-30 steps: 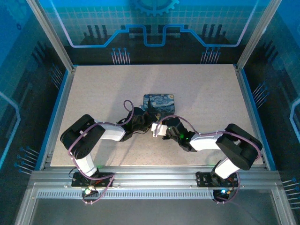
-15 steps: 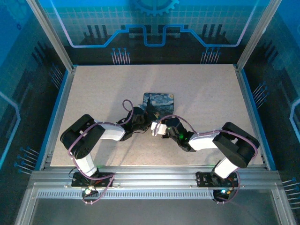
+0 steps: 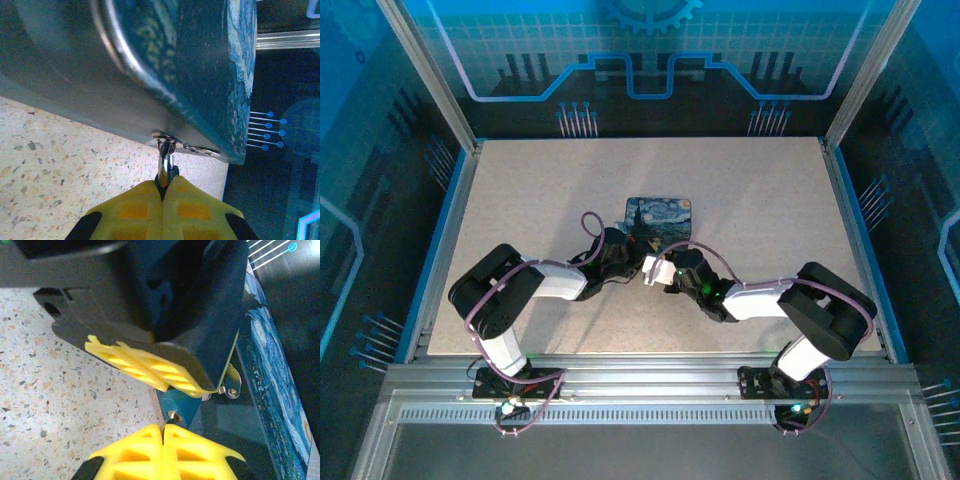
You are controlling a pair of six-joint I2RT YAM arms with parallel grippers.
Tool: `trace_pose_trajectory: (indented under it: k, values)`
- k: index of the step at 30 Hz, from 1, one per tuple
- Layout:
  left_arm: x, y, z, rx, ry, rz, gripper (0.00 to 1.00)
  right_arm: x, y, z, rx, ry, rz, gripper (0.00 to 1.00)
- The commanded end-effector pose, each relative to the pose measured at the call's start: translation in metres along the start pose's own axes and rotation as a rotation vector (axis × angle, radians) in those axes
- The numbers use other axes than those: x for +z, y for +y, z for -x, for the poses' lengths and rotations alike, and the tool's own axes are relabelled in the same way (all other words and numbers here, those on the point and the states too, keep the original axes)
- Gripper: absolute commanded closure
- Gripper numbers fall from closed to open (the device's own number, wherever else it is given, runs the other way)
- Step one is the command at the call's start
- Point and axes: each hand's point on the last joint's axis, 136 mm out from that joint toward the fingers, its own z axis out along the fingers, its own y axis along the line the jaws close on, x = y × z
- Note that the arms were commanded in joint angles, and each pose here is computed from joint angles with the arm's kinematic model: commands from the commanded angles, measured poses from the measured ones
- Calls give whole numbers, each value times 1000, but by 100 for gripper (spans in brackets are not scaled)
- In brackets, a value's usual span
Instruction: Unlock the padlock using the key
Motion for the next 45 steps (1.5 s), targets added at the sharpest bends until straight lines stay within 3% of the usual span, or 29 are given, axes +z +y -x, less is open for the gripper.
trace_pose_trajectory:
  k: [1,11,21,33,41,45]
  values:
    - [0,-23,-5,8,25,-65,100,-3,-38,22,122,-49,-91,100]
    - [2,-19,-6,-1,30,-63,100,-3,-55,29,248,-31,-122,100]
    - [2,-18,-7,-6,33,-65,100,4,-53,24,506,-34,-92,100]
    - [2,-14,-7,-5,28,-60,100,6,-37,15,744,-53,11,100]
    - [7,-6,-8,-14,34,-52,100,8,-9,1,876,6,110,100]
    - [8,-2,-8,-12,35,-45,93,11,-2,-8,877,27,109,100]
